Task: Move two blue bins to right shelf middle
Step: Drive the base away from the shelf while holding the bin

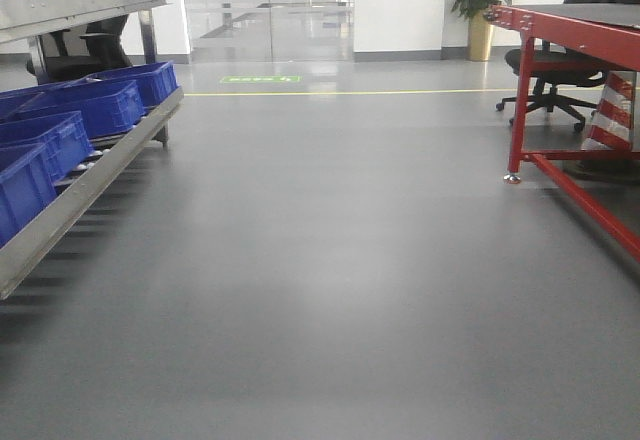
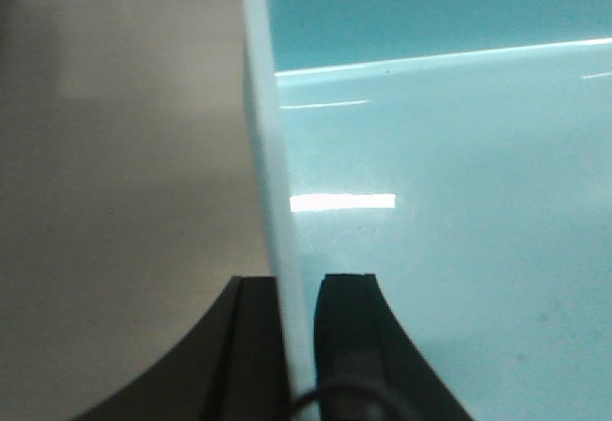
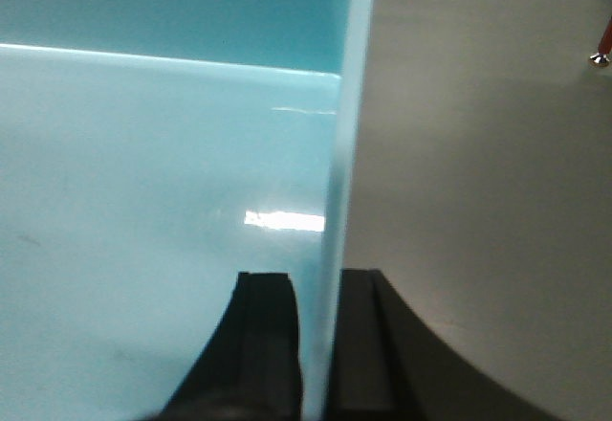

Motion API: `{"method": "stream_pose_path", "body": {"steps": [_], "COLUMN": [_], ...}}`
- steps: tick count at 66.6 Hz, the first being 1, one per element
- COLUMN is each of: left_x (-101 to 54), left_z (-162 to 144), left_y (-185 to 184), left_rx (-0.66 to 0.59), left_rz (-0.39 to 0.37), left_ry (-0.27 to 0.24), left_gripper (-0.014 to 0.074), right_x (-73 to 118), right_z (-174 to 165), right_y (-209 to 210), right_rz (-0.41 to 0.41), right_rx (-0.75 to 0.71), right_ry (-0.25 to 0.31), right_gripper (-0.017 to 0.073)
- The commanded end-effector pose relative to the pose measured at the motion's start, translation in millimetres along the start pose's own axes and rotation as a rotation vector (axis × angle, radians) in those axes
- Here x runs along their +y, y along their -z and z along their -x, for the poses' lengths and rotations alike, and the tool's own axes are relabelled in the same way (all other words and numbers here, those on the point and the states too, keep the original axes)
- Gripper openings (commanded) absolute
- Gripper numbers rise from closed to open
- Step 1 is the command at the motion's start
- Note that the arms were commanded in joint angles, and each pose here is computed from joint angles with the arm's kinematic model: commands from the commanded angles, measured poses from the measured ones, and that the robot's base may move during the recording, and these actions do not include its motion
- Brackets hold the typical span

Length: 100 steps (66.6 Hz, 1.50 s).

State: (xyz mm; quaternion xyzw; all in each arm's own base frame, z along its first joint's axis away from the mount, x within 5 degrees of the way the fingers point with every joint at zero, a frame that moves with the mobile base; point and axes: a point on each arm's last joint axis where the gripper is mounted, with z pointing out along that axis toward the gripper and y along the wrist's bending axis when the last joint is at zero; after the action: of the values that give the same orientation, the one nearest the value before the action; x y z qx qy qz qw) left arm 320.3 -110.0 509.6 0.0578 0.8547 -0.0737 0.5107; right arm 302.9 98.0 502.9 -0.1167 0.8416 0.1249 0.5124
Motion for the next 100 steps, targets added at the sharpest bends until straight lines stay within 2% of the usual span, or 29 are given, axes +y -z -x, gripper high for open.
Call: {"method": "stream_pose_path", "body": {"steps": [1,100], "left_x": [-2.0,-1.0], "left_z": [7.7,8.5], "left_y": [9.4,9.4], "left_rx": [-0.067,-0.075], "left_rz": [-0.022,-0.012], "left_ry": [-0.007,-0.014], "left_gripper": [-0.0111,-0.0111], "right_x": [0.3,0.3], "right_z": [7.0,7.2], "right_y": [7.6,7.6], "right_rz": [0.002,0.002], "right_rx": [-0.061,-0.063], "right_ry": [0.014,0.014], "right_gripper": [-0.0153,-0.0153]}}
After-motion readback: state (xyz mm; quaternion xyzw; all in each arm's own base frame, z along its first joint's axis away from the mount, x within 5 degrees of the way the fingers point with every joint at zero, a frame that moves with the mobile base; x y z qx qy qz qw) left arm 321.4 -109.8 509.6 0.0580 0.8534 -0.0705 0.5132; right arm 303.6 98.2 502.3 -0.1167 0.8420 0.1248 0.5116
